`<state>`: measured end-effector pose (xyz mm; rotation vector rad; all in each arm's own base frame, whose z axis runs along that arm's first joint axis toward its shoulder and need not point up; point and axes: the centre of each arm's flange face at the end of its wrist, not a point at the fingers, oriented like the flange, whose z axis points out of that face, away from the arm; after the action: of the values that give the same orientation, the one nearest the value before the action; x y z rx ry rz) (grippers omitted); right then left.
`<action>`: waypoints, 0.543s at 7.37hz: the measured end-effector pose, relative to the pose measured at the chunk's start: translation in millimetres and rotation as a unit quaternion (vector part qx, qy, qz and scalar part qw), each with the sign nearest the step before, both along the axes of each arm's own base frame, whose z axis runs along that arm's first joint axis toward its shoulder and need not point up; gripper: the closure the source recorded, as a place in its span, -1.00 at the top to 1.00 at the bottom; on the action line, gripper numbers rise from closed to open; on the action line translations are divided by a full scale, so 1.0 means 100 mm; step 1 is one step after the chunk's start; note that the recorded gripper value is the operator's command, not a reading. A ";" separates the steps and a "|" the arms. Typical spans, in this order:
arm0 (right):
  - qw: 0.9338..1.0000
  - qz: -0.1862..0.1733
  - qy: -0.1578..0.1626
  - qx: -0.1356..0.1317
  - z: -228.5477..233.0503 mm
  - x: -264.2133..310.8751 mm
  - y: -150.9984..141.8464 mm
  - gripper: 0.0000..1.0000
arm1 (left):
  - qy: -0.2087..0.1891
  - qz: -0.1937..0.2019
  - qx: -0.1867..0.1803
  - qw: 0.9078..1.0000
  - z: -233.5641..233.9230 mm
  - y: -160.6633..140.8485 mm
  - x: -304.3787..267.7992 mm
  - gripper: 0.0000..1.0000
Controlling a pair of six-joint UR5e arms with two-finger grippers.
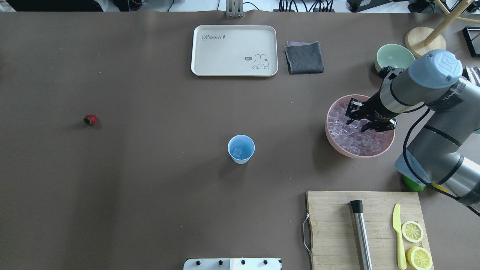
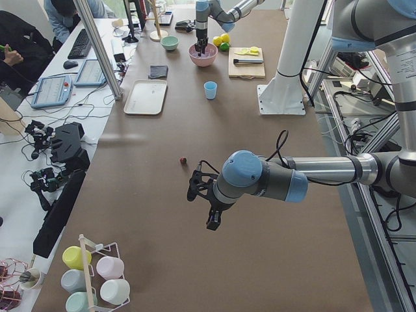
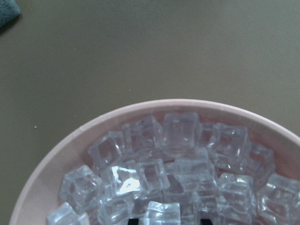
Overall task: Put ice and strawberries in cup
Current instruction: 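Lower the right gripper into the bowl and grasp another ice cube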
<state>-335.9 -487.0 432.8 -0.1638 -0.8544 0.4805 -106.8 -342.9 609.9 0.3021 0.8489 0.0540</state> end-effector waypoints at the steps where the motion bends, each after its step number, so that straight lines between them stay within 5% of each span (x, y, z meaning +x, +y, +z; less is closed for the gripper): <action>1: 1.000 -0.001 -0.001 0.000 -0.01 0.00 0.00 -1.00 | 0.000 -0.001 0.000 1.000 0.00 0.00 0.00 0.95; 4: 1.000 0.002 -0.015 0.004 -0.16 0.12 0.00 -1.00 | 0.001 -0.001 -0.001 1.000 0.01 0.01 -0.01 0.95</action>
<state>-324.2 -486.8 416.9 -0.1635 -0.8861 0.4791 -107.5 -342.1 610.4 0.3016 0.8510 0.0510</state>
